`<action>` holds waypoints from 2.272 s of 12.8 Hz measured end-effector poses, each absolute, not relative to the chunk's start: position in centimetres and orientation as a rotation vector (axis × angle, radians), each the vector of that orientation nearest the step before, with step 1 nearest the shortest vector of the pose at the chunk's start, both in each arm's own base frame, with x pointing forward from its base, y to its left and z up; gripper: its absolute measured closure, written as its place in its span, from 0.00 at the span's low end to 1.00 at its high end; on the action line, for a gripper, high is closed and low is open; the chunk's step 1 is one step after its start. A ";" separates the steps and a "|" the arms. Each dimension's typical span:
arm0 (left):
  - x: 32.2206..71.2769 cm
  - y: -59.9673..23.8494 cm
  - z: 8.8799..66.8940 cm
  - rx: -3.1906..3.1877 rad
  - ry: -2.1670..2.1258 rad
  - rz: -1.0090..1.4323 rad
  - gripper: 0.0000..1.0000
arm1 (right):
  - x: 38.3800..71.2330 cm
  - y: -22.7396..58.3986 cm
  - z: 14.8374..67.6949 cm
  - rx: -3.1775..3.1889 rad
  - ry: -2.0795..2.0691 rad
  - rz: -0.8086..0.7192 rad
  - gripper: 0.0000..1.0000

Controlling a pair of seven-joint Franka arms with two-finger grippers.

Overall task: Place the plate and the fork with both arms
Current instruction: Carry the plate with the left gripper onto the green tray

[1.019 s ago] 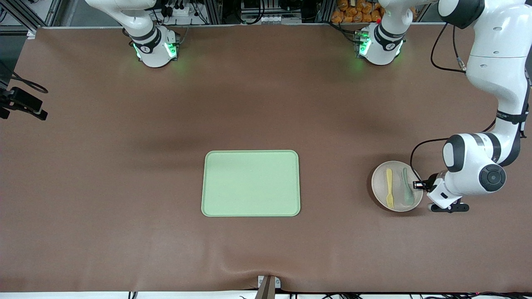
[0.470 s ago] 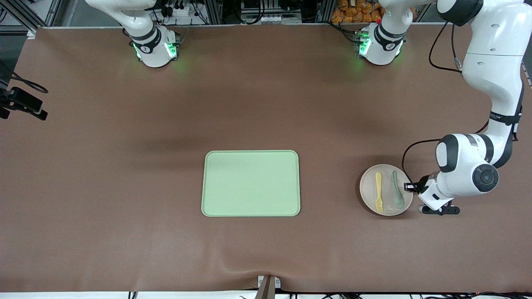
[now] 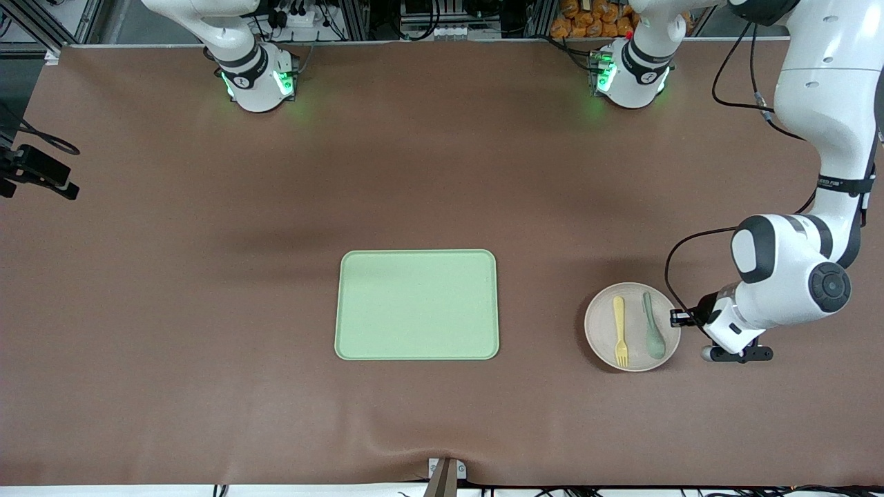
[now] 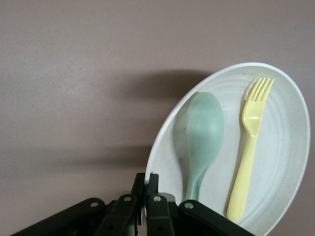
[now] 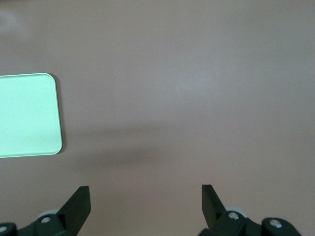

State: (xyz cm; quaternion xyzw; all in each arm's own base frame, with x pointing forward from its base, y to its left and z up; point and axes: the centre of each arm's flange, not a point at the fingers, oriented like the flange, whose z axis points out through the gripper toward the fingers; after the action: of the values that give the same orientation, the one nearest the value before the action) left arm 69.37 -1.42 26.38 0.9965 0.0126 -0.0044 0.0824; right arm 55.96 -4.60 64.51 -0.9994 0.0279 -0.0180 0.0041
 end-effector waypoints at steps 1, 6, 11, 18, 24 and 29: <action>69.4 -1.9 27.0 2.962 0.041 -0.001 0.95 | 56.0 -4.6 64.5 -3.132 0.087 -0.056 0.00; 70.0 -6.9 29.8 2.881 0.122 0.034 0.95 | 56.0 -4.6 64.5 -3.132 0.088 -0.054 0.00; 68.4 -17.7 30.5 2.856 0.169 -0.018 0.95 | 56.0 -4.7 64.4 -3.132 0.090 -0.053 0.00; 65.9 -30.1 27.4 2.813 0.223 0.008 0.95 | 56.0 -4.7 64.4 -3.132 0.090 -0.050 0.00; 62.5 -38.4 22.4 2.813 0.252 0.132 0.95 | 56.3 -4.7 63.8 -3.132 0.091 -0.035 0.00; 60.9 -41.2 21.4 2.806 0.249 0.141 0.95 | 56.4 -4.5 63.7 -3.131 0.084 -0.034 0.00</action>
State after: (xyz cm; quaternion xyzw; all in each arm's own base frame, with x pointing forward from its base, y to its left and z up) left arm 60.90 -41.24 21.40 0.9821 0.0870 0.0492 0.1598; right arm 56.39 -4.46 63.72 -0.9996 0.0267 -0.0110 0.0046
